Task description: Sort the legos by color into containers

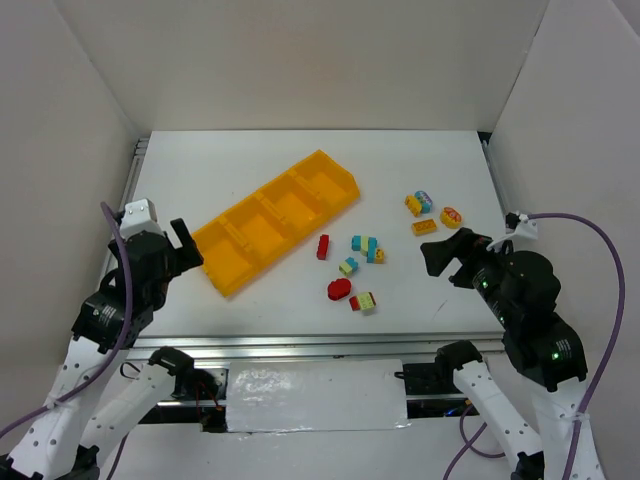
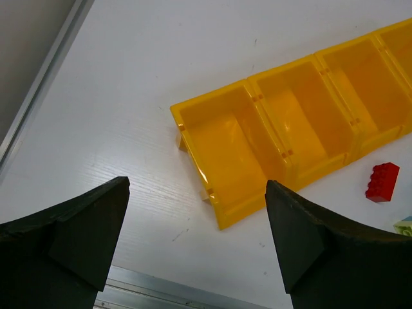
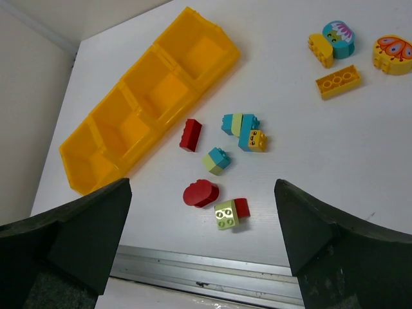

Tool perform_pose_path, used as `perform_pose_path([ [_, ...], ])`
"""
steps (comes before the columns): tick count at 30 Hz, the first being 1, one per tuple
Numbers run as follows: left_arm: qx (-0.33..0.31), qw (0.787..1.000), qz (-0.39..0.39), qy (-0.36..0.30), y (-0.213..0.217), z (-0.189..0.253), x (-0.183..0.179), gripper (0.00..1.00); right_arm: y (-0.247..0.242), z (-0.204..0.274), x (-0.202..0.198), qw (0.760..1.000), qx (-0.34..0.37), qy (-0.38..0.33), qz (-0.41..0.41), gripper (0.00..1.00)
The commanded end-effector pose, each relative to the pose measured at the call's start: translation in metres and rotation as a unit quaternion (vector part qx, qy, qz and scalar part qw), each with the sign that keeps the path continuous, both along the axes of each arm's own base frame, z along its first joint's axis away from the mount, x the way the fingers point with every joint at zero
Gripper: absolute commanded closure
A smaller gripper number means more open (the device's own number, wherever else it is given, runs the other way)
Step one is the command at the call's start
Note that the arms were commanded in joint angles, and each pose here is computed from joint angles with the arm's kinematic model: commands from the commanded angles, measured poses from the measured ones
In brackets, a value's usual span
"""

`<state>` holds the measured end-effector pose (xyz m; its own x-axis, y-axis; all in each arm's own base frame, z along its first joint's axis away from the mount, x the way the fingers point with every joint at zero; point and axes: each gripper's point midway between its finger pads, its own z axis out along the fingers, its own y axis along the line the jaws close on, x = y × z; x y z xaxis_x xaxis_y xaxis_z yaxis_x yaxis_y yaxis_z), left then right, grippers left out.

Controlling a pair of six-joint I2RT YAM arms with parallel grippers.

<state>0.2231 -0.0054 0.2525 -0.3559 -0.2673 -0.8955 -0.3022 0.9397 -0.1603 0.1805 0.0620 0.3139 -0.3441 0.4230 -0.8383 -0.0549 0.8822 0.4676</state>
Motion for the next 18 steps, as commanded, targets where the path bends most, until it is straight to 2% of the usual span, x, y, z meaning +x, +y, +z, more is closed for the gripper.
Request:
perform_pose_path([
  [1,-0.003,1.000,0.021,-0.008,0.004,0.005,0.003,0.01,0.000,-0.001,0.002,1.000,0.006,-0.001,-0.004,0.00],
  [8,-0.001,1.000,0.019,-0.002,0.003,0.001,0.004,0.01,0.014,-0.008,0.005,0.999,0.003,-0.001,0.037,0.00],
  [18,-0.002,1.000,0.010,-0.003,0.000,0.001,0.005,0.01,0.071,-0.072,0.020,0.978,0.054,0.141,0.140,0.01],
])
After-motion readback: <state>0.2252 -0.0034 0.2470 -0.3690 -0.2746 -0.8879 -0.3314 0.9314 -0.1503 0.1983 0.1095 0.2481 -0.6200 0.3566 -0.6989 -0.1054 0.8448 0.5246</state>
